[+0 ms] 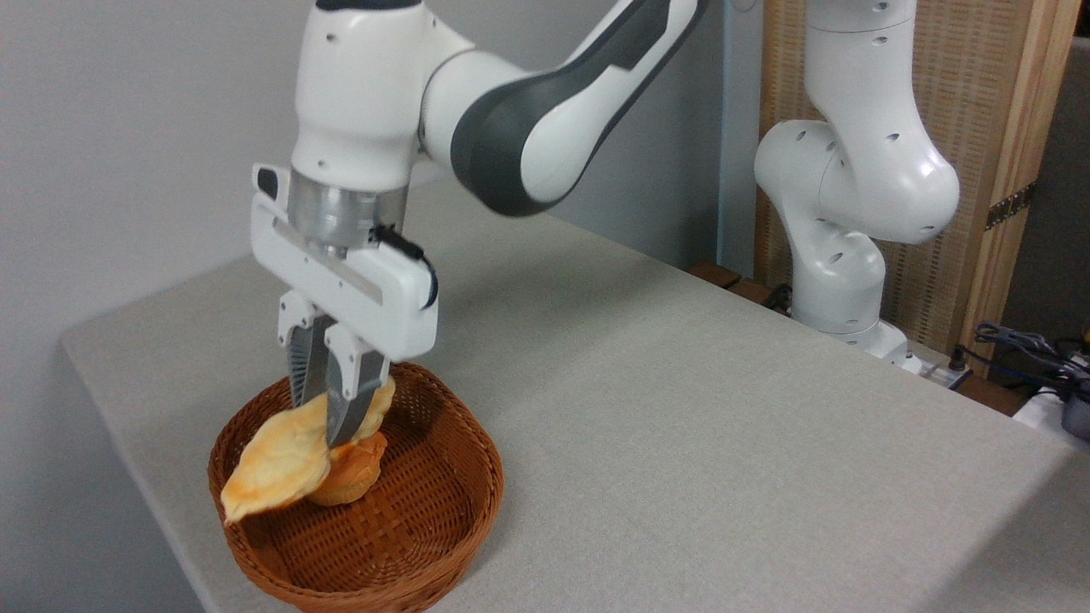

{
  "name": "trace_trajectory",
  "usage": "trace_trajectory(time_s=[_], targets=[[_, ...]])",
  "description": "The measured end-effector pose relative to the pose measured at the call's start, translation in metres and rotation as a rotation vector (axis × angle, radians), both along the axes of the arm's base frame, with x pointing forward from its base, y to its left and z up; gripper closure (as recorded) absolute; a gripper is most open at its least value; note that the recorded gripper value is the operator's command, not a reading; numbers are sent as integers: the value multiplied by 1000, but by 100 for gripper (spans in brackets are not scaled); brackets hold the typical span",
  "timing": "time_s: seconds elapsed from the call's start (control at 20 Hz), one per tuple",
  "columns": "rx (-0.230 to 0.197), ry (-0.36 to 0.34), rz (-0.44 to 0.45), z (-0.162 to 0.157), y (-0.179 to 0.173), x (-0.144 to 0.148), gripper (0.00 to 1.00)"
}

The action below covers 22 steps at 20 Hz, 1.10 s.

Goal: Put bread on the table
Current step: 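Lift the gripped loaf up out of the basket, then carry the loaf beside the basket and lower it to the table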

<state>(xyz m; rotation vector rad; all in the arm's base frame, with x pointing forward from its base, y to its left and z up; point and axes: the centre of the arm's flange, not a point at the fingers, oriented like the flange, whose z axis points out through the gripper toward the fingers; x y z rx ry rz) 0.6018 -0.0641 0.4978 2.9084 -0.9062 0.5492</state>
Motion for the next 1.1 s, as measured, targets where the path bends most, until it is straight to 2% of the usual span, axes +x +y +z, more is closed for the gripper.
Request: trace_trajectory(time_s=[0.15,0.35,0.5,0.6,0.75,0.8,0.85,0.9,0.95,1.1], targets=[[2,56,-23,31,-3,-24,67],[18,160,-96,86,-16,-81,67],[37,224,-169,109,-27,-117,63],[45,238,-203,115,-30,-128,61],[48,223,-218,124,-31,-135,54],[49,228,-221,126,-31,-138,48],[50,237,-225,127,-32,-142,29],[52,243,-229,129,-33,-145,3],[53,248,-234,130,-34,-147,0],[54,251,-241,130,-37,-149,0]])
